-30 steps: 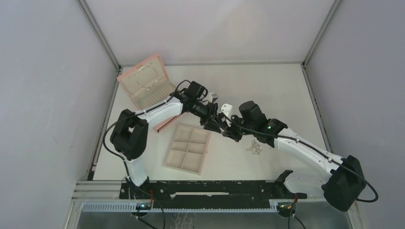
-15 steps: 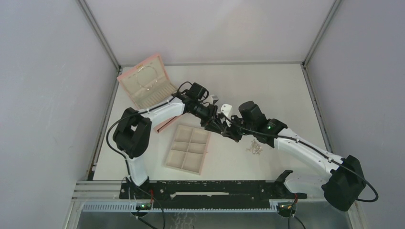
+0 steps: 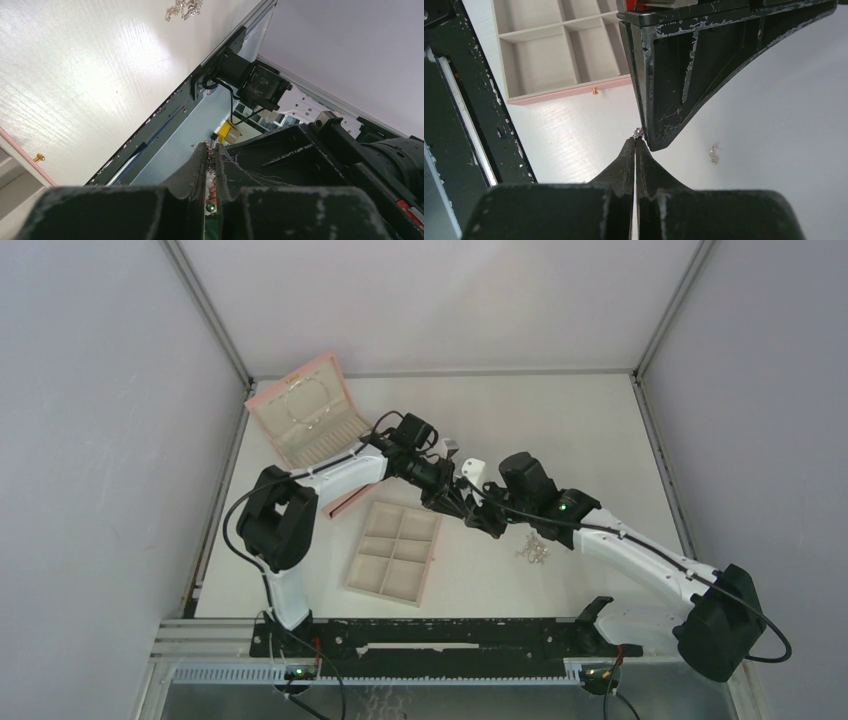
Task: Organize the mixed jewelry
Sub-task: Pick up the jewelry from the center of the board.
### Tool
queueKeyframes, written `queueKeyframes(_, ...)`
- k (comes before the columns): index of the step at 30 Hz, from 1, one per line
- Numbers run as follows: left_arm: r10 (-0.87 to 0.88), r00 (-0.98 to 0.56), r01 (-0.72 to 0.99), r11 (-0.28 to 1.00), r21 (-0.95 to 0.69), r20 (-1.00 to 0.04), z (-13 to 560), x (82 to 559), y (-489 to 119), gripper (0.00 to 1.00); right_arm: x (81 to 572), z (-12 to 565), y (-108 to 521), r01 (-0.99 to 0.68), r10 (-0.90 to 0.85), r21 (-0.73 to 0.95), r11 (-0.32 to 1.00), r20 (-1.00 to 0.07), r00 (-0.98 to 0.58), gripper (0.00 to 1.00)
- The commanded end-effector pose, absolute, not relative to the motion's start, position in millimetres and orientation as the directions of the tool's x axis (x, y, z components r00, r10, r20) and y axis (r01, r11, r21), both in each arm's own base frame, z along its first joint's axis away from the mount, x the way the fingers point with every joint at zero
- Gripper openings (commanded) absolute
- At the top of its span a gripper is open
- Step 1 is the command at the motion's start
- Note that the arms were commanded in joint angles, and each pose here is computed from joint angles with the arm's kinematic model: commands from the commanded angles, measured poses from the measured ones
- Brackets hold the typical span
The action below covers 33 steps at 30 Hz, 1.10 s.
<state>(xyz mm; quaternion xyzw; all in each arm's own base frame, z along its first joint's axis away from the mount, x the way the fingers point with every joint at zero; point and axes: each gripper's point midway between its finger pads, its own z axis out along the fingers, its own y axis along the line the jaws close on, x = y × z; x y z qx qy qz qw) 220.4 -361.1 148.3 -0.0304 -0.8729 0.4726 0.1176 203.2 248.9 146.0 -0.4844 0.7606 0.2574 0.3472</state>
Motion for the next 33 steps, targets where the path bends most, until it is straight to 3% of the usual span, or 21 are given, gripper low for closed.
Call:
queueKeyframes(1, 0.184, -0.97, -0.041, 0.526, -0.85, 0.161, 158.1, 217.2, -363.5, 0.1, 207.7, 156.7, 255.3, -0.924, -0.547, 0.028, 0.382, -0.799, -0.25, 0.0)
queueKeyframes(7, 0.173, -0.972, -0.042, 0.531, -0.846, 0.156, 156.7, 219.6, -360.2, 0.0, 207.4, 156.0, 254.6, -0.922, -0.549, 0.03, 0.386, -0.796, -0.255, 0.0)
queueKeyframes(19, 0.136, -0.981, -0.041, 0.542, -0.839, 0.136, 156.1, 229.5, -349.5, 0.0, 209.4, 155.3, 254.3, -0.915, -0.546, 0.031, 0.403, -0.794, -0.268, 0.01)
queueKeyframes(23, 0.132, -0.982, -0.04, 0.546, -0.837, 0.133, 155.7, 231.0, -347.0, 0.0, 211.1, 157.3, 254.3, -0.911, -0.54, 0.026, 0.412, -0.798, -0.267, 0.15)
queueKeyframes(30, 0.125, -0.984, -0.036, 0.553, -0.833, 0.126, 153.8, 233.6, -344.3, 0.0, 211.2, 163.7, 254.6, -0.904, -0.518, 0.031, 0.426, -0.811, -0.272, 0.5)
queueKeyframes(33, 0.124, -0.985, -0.033, 0.552, -0.833, 0.121, 154.7, 235.3, -343.5, 0.0, 209.3, 167.2, 254.6, -0.903, -0.507, 0.039, 0.428, -0.816, -0.276, 0.52)
